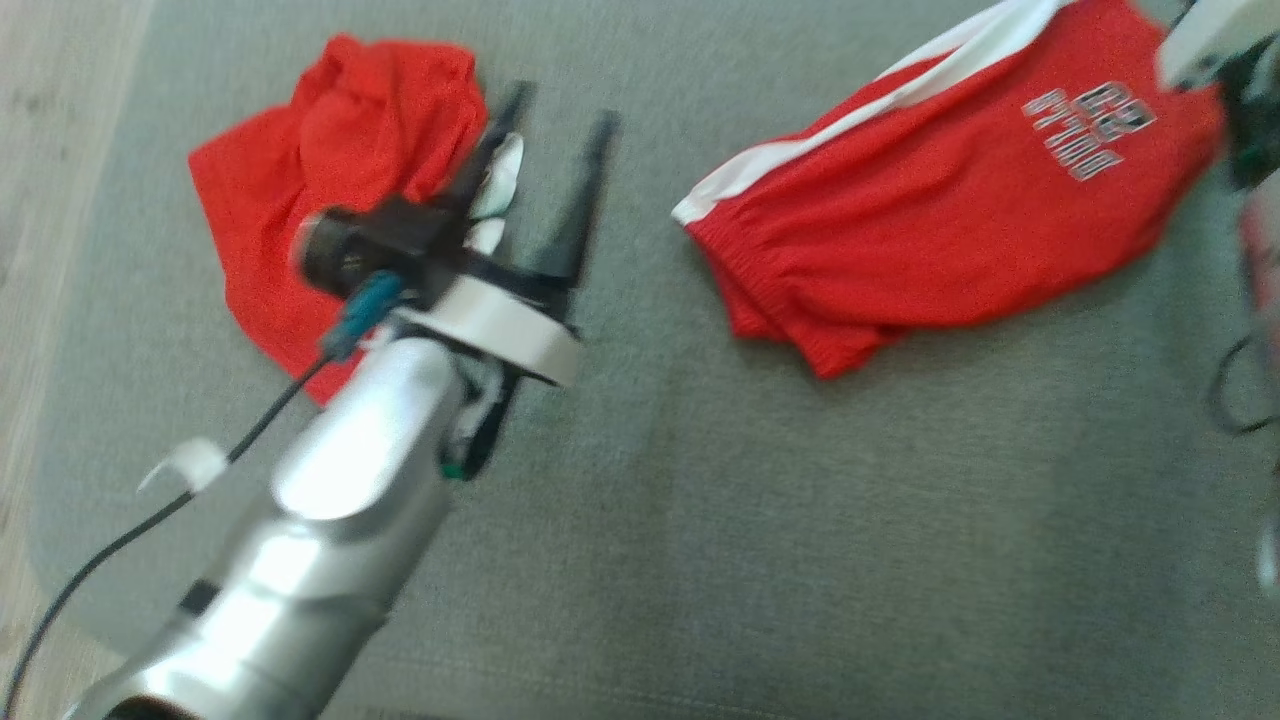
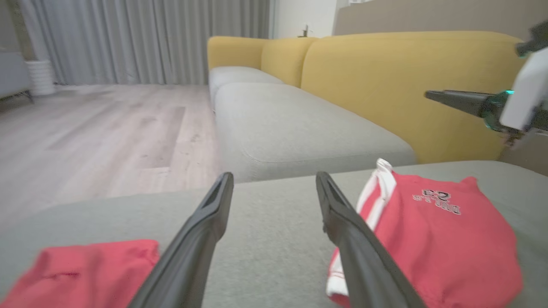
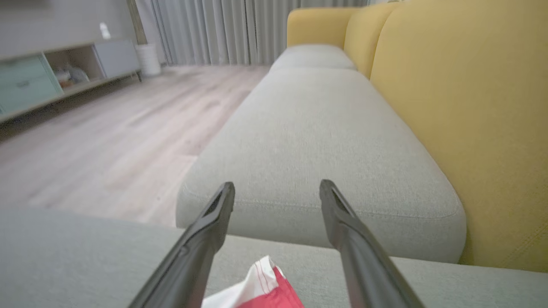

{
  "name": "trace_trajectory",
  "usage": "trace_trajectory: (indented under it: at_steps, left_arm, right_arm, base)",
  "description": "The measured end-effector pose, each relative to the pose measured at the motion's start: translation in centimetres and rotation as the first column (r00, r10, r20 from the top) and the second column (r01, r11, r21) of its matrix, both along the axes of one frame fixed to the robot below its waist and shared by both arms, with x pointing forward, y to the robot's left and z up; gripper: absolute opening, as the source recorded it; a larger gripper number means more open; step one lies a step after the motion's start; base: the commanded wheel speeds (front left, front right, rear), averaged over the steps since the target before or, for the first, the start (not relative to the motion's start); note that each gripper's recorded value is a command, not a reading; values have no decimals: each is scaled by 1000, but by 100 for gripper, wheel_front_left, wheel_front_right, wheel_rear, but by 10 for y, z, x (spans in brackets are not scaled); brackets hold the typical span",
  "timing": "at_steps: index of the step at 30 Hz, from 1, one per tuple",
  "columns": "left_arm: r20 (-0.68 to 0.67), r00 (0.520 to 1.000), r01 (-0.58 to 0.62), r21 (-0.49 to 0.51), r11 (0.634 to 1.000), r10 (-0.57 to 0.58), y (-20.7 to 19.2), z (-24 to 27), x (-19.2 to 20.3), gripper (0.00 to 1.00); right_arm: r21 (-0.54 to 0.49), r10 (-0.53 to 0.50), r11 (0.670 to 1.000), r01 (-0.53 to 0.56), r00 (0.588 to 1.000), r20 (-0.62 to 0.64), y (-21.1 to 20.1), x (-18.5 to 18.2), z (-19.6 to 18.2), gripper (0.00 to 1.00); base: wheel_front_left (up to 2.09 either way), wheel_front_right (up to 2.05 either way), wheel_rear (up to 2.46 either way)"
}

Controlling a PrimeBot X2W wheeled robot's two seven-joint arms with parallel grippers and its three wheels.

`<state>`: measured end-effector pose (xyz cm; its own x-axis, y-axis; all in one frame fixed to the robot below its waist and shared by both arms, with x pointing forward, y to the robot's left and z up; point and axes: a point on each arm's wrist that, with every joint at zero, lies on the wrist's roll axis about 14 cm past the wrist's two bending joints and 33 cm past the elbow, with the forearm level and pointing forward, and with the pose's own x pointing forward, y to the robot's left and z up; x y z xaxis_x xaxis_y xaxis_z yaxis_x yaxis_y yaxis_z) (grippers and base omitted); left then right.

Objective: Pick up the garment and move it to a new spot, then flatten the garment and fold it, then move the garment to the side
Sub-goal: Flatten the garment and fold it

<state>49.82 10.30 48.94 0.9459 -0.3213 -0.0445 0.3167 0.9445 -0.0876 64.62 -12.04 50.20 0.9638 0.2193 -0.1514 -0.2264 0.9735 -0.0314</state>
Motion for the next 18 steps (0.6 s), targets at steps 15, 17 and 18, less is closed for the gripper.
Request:
trace_trajectory:
  at_steps: [15, 17, 18]
  left_arm:
    - [21, 990, -142, -15, 990, 142, 31, 5, -64, 100]
    - [1, 991, -137, -10, 990, 138, 26, -3, -76, 100]
    - [-10, 991, -136, -14, 991, 136, 24, -7, -82, 100]
  right_arm:
    - [254, -40, 967, 6, 991, 131, -6, -143, 15, 100]
    - [261, -57, 965, 28, 993, 104, -12, -168, 0, 100]
    - [268, -67, 963, 40, 994, 92, -15, -179, -7, 100]
  base:
    - [0, 0, 0]
    - [0, 0, 0]
    - [0, 0, 0]
